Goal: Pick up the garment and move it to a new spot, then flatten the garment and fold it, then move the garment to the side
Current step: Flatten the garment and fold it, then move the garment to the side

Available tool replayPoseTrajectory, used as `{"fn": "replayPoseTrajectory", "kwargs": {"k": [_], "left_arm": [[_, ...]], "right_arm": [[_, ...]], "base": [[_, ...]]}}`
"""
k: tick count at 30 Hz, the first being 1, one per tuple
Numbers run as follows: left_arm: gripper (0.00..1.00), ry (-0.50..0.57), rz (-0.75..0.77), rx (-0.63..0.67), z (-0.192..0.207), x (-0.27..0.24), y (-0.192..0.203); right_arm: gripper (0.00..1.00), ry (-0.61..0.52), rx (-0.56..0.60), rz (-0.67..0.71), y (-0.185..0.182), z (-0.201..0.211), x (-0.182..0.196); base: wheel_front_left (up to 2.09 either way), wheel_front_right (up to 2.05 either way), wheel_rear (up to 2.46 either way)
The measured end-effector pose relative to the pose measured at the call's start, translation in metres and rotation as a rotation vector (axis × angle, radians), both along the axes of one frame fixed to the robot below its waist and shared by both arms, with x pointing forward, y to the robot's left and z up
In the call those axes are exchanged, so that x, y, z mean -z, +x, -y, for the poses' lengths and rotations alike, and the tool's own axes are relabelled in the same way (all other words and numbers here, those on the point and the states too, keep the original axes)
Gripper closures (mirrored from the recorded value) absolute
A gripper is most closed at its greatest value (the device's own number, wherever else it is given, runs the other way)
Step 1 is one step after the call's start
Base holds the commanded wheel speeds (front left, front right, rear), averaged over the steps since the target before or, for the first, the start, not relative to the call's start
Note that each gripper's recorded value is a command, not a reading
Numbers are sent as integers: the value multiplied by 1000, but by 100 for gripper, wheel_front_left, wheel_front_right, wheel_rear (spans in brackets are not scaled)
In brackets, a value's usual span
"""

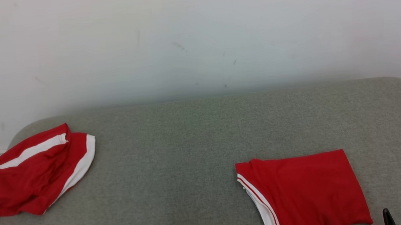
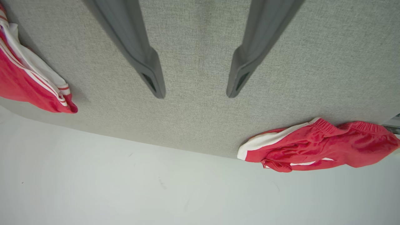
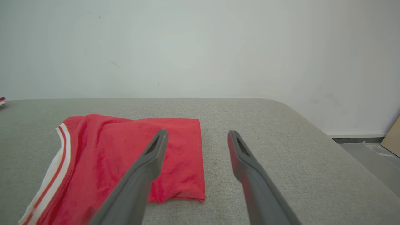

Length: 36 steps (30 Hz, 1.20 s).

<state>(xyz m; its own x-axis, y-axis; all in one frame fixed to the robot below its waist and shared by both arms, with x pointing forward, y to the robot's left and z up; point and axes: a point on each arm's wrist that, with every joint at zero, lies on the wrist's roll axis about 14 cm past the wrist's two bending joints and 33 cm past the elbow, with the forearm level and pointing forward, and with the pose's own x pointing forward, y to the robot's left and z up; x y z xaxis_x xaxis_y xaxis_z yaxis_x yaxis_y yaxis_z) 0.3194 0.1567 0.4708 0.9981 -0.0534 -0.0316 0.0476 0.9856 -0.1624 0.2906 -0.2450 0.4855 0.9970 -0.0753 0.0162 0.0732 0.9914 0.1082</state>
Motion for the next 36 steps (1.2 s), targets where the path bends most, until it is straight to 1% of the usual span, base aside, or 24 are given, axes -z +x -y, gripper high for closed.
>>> {"fn": "replayPoseTrajectory", "kwargs": {"k": [7, 10, 12, 14, 16, 19, 20, 22, 30, 36], "left_arm": [[0, 1, -4, -5, -1, 1, 1], [0, 4, -15, 6, 1, 4, 3], [0, 4, -22, 11, 3, 6, 6], [0, 8, -27, 22, 6, 8, 9], [0, 6, -26, 27, 8, 8, 12], [0, 10, -33, 41, 11, 11, 20], [0, 15, -44, 48, 12, 15, 21], [0, 25, -66, 58, 13, 22, 23], [0, 64, -109, 47, 2, 38, 37], [0, 73, -140, 25, -7, 48, 37]], "right_arm": [[0, 113, -3, -53, 3, 0, 19], [0, 165, -40, -142, 13, 4, 30], [0, 181, -76, -236, 20, 10, 35], [0, 220, -80, -297, 28, 20, 37], [0, 249, -108, -372, 33, 21, 41], [0, 317, -153, -453, 48, 14, 46], [0, 315, -168, -483, 53, 13, 49], [0, 350, -184, -529, 63, 8, 56], [0, 421, -206, -691, 93, -8, 94], [0, 469, -266, -721, 115, -35, 102]], "base": [[0, 0, 0], [0, 0, 0], [0, 0, 0], [0, 0, 0], [0, 0, 0], [0, 0, 0], [0, 0, 0], [0, 0, 0], [0, 0, 0], [0, 0, 0]]}}
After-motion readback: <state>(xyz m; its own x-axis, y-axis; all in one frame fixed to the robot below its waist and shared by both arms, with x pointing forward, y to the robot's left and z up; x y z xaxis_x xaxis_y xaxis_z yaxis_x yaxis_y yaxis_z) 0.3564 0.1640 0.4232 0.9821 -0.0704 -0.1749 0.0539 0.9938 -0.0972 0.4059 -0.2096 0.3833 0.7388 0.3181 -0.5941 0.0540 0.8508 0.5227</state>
